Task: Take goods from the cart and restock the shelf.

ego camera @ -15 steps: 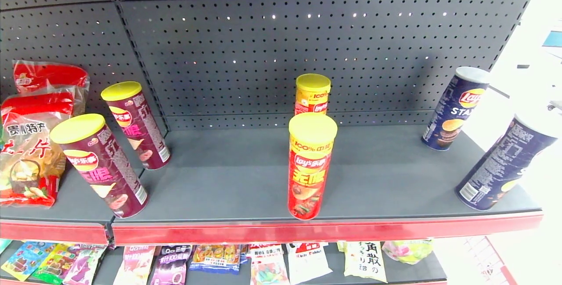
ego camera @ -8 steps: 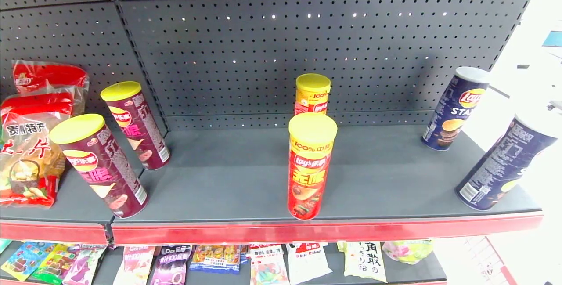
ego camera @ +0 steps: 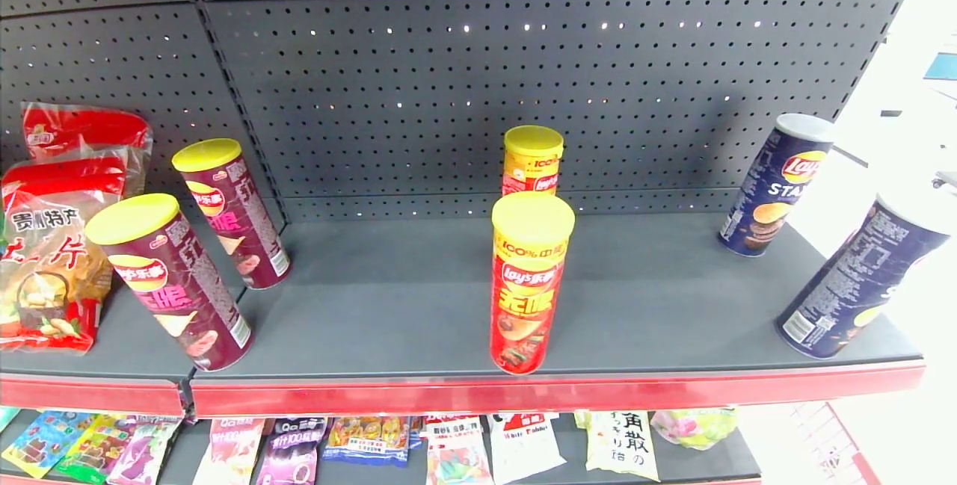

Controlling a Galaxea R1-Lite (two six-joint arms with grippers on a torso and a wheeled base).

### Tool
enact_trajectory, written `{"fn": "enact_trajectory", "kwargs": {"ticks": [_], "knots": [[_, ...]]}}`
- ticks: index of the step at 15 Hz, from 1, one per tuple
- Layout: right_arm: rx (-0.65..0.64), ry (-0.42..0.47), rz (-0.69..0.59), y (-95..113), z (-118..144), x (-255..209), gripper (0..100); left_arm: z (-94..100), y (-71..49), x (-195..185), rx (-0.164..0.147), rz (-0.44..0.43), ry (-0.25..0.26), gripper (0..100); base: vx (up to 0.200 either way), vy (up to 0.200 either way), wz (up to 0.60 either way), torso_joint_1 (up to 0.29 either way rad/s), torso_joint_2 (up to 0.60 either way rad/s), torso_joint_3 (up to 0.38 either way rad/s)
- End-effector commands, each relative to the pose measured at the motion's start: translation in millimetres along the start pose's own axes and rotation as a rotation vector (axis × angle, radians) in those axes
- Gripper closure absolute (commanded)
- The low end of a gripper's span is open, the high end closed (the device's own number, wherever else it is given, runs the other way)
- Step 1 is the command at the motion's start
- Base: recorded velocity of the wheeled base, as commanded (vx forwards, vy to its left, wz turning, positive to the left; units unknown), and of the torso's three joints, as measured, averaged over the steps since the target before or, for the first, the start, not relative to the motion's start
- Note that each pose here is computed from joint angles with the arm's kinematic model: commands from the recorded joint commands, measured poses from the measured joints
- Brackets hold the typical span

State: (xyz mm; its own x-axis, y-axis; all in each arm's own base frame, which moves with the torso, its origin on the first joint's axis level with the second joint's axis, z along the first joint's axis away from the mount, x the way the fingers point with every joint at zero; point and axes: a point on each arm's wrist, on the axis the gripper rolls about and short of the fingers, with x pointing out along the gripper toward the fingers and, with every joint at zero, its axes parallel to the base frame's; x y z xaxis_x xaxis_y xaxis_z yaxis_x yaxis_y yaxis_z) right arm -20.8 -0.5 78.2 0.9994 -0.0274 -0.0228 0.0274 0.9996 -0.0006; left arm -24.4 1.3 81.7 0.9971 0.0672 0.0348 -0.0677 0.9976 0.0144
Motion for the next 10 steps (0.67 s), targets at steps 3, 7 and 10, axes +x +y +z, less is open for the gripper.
{"fn": "enact_trajectory", "kwargs": {"ticks": [3, 7, 10], "knots": [[0.001, -0.024, -0.002, 0.0, -2.4, -1.9, 0, -6.0, -1.9, 1.1, -0.011, -0.080, 0.034, 0, 0.000, 0.000, 0.00, 0.000, 0.00, 0.000], [0.001, -0.024, 0.001, 0.0, -2.4, -1.9, 0, -6.1, -1.2, 1.3, -0.029, -0.049, 0.033, 0, 0.000, 0.000, 0.00, 0.000, 0.00, 0.000], [0.001, -0.024, 0.000, 0.0, -2.4, -1.9, 0, -5.7, -1.3, 1.2, -0.023, -0.049, 0.032, 0, 0.000, 0.000, 0.00, 0.000, 0.00, 0.000]]}}
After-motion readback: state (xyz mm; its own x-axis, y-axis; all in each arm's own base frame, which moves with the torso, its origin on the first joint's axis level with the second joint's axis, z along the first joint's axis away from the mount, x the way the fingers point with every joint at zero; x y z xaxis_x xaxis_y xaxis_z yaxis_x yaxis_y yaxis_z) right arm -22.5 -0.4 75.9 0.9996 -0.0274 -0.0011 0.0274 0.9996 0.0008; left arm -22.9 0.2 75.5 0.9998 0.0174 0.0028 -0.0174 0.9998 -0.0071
